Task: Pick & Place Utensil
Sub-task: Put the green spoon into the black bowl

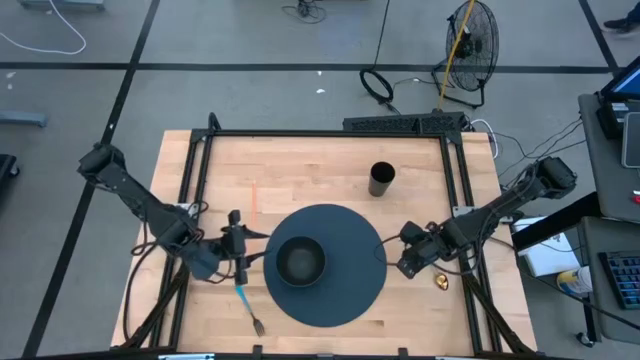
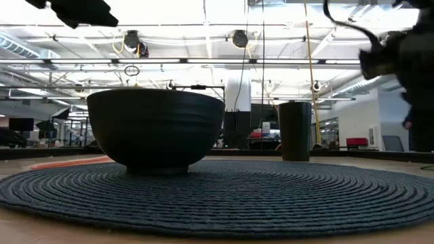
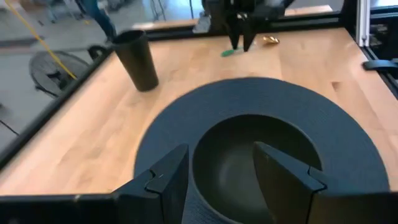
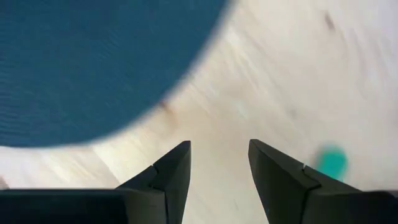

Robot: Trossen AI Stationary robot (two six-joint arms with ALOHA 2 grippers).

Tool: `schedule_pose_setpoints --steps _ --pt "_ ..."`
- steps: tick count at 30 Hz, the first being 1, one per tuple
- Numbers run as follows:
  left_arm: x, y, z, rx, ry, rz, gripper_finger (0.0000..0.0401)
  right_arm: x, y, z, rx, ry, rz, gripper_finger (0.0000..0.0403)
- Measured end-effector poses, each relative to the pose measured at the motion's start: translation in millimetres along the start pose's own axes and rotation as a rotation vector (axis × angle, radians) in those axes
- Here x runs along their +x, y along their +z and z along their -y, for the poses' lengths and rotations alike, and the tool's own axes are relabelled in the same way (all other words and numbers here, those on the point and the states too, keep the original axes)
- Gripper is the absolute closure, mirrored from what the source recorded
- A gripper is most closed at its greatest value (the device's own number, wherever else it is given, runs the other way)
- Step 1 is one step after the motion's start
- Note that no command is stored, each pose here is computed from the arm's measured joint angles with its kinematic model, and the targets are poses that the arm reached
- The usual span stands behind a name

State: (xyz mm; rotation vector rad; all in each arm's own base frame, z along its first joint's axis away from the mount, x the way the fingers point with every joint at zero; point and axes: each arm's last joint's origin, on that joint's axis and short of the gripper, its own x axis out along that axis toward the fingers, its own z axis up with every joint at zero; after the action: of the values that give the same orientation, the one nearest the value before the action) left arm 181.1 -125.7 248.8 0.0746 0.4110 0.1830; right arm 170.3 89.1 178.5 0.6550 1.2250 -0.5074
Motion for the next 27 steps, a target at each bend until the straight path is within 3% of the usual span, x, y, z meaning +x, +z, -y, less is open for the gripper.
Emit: schedule_pose_setpoints --steps 6,11,18,27 --pt "-14 -3 10 0.035 0.038 0.056 0.0217 -2 -15 10 0.111 -0.11 -0.162 0.0248" --pt "-18 -4 13 0.04 0.05 0.075 0.0217 -3 -20 10 0.136 -0.119 -0.177 0.0248" --pt "-18 -4 13 0.028 0.054 0.077 0.0217 -6 -28 20 0.18 -0.257 -0.195 0.0248" --pt "-18 -4 13 0.013 0.053 0.077 0.0217 6 -30 16 0.142 -0.312 -0.201 0.0248"
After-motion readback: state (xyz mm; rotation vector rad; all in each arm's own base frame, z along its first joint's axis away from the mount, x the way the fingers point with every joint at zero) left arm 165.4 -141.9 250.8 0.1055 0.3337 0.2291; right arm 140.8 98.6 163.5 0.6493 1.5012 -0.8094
